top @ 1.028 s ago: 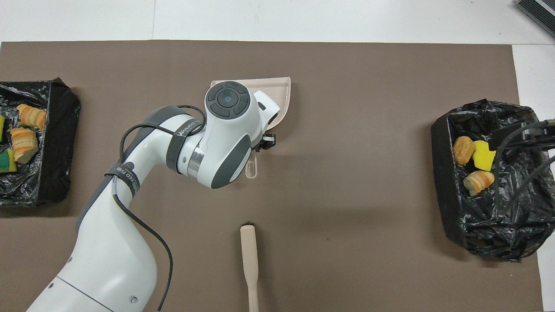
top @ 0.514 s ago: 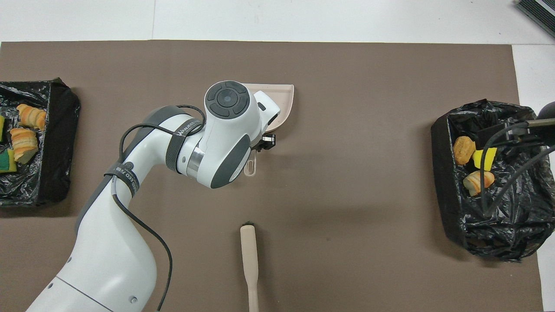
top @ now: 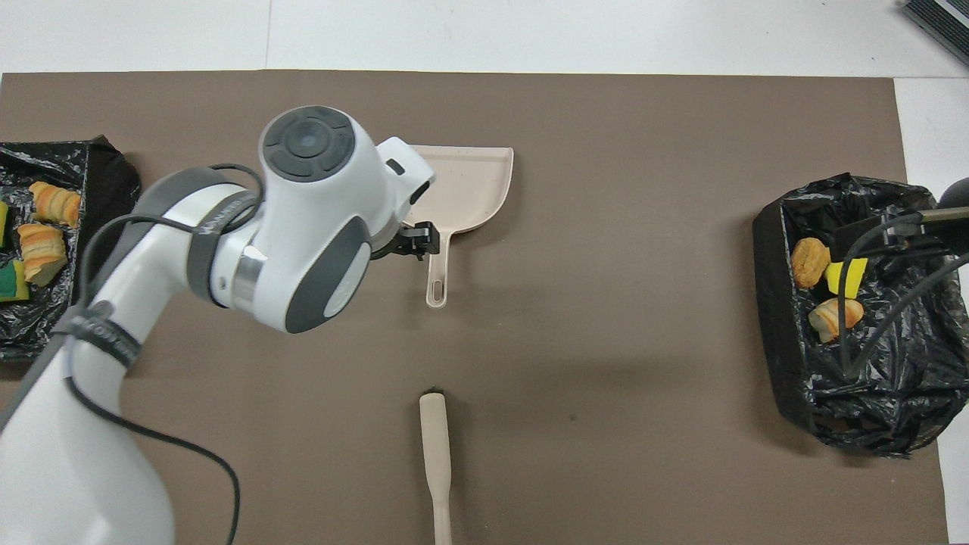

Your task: Sweep and dump trash in bin

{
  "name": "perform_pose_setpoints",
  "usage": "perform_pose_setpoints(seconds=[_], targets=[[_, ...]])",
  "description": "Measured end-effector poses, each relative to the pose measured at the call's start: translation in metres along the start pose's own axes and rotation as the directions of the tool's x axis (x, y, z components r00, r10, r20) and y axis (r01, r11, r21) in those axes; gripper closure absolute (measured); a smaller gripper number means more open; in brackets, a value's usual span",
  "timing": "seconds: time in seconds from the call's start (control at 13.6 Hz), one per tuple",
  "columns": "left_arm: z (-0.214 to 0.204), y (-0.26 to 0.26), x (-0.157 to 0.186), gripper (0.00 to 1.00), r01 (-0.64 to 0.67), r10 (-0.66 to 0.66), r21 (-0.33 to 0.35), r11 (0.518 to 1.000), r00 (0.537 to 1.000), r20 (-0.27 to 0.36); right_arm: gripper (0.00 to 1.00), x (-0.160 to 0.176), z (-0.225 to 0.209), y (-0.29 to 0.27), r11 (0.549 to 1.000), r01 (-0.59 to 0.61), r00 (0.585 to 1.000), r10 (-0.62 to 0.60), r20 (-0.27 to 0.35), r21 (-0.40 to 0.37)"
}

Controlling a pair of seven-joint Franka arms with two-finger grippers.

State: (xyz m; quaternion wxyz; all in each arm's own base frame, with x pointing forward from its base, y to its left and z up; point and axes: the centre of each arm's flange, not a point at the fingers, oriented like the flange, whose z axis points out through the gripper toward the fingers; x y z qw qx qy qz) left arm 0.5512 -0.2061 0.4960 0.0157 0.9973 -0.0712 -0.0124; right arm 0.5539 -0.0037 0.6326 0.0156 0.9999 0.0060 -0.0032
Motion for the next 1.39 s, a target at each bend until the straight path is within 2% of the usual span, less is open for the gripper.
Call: perform_pose_setpoints(seconds=[0.22,0.44,0.73,0.88,1.17,1.39], targets=[[-0.038,-0.071,-0.043,0.0,-0.072,0.072,-0.001,0.997,0.997,0.025,0.0,0.0,0.0,0.007,1.0,-0.013,1.0,0.013,0.0,0.0],[-0.065,-0.106,-0.058,0.0,-0.072,0.072,-0.003,0.997,0.997,0.011,0.0,-0.001,0.001,0.021,0.999,-0.038,0.999,0.038,0.002,0.0],[-0.128,-0.129,-0.06,0.0,-0.095,0.096,0.029,0.995,0.995,-0.028,0.0,-0.001,0.002,0.035,0.998,-0.063,0.998,0.063,0.004,0.001],[-0.149,-0.141,-0.056,0.0,-0.111,0.112,0.031,0.993,0.994,-0.012,0.0,-0.001,0.002,0.033,0.998,-0.06,0.998,0.06,0.006,0.001],[-0.157,-0.155,-0.033,0.0,-0.11,0.11,0.025,0.994,0.994,0.019,0.0,-0.001,0.003,0.034,0.998,-0.061,0.998,0.061,0.008,0.001],[-0.157,-0.152,-0.028,0.0,-0.115,0.114,0.025,0.993,0.993,0.021,0.0,-0.001,0.003,0.034,0.998,-0.062,0.998,0.062,0.008,0.001]])
